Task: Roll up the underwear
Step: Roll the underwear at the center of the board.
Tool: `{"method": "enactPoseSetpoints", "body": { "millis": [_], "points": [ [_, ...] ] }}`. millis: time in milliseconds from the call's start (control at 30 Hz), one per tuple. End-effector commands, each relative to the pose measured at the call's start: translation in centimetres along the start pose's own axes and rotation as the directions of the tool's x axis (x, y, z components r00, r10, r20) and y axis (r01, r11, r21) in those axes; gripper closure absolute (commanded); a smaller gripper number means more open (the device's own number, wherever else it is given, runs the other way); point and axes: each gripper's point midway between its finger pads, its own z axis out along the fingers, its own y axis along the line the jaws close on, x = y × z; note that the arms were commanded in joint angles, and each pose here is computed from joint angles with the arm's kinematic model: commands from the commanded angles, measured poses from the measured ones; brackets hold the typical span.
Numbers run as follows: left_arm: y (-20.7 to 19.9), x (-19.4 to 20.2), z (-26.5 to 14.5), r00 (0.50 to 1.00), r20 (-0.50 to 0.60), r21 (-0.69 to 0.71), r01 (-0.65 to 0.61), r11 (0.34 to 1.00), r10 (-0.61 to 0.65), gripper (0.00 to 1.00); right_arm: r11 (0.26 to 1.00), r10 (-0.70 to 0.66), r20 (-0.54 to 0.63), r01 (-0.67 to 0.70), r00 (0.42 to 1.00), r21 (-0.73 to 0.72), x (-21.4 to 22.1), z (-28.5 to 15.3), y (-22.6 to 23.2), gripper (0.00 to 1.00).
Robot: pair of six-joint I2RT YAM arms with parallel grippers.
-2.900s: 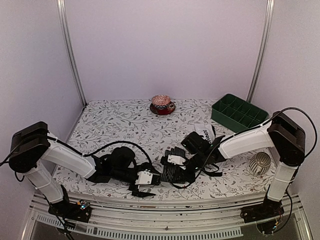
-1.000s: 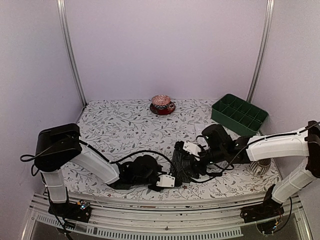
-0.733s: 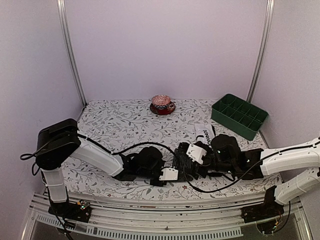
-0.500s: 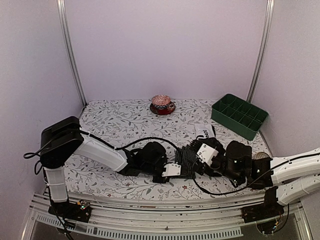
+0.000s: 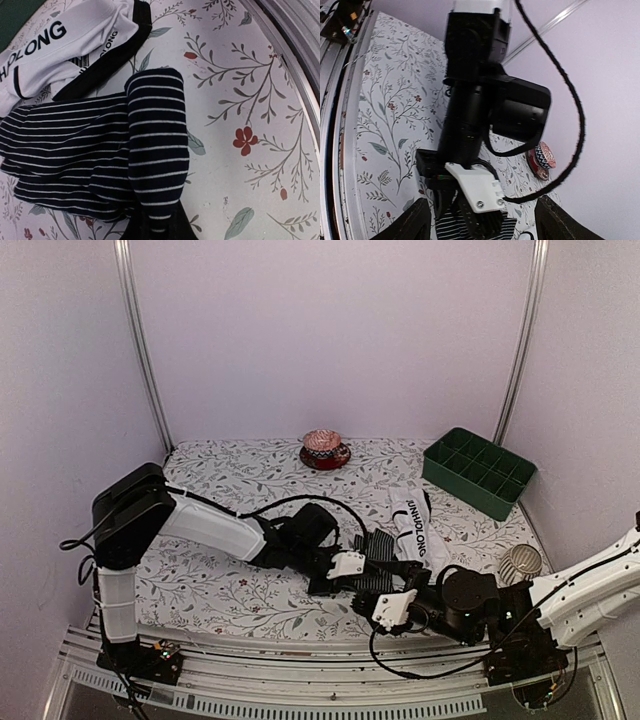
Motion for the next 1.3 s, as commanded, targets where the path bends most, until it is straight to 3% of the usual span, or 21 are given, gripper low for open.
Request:
{"method": "enactPoseSetpoints", "body": {
  "millis": [0, 233, 533, 767, 1000, 1267],
  "points": [
    [-8.0, 10.0, 0.9, 0.935, -0.329, 0.267, 0.228, 0.936, -0.134, 1.00, 0.983, -0.124, -0.051, 0.116, 0.991, -0.139, 0.7, 1.6, 3.8, 0.29],
    [-8.7, 10.3, 1.2, 0.921, -0.349, 0.336, 0.294, 0.895, -0.172, 1.00, 0.963, -0.249, -0.258, 0.211, 0.933, -0.166, 5.9, 4.6, 5.9, 0.34],
    [-9.0, 10.2, 0.8, 0.912, -0.350, 0.388, 0.350, 0.853, -0.215, 1.00, 0.965, -0.241, -0.481, 0.153, 0.843, -0.214, 12.7, 7.0, 6.0, 0.38],
    [-9.1, 10.4, 0.9, 0.905, -0.356, 0.404, 0.373, 0.836, -0.232, 1.00, 0.950, -0.289, -0.570, 0.159, 0.769, -0.268, 15.7, 7.2, 7.2, 0.47],
    [-9.1, 10.5, 1.0, 0.900, -0.361, 0.410, 0.387, 0.826, -0.243, 1.00, 0.940, -0.339, -0.658, 0.208, 0.673, -0.272, 16.8, 5.8, 7.3, 0.48],
    [-9.1, 10.9, 1.3, 0.895, -0.372, 0.412, 0.397, 0.820, -0.246, 1.00, 0.952, -0.300, -0.685, 0.164, 0.664, -0.258, 17.2, 4.4, 7.4, 0.48]
  ]
}}
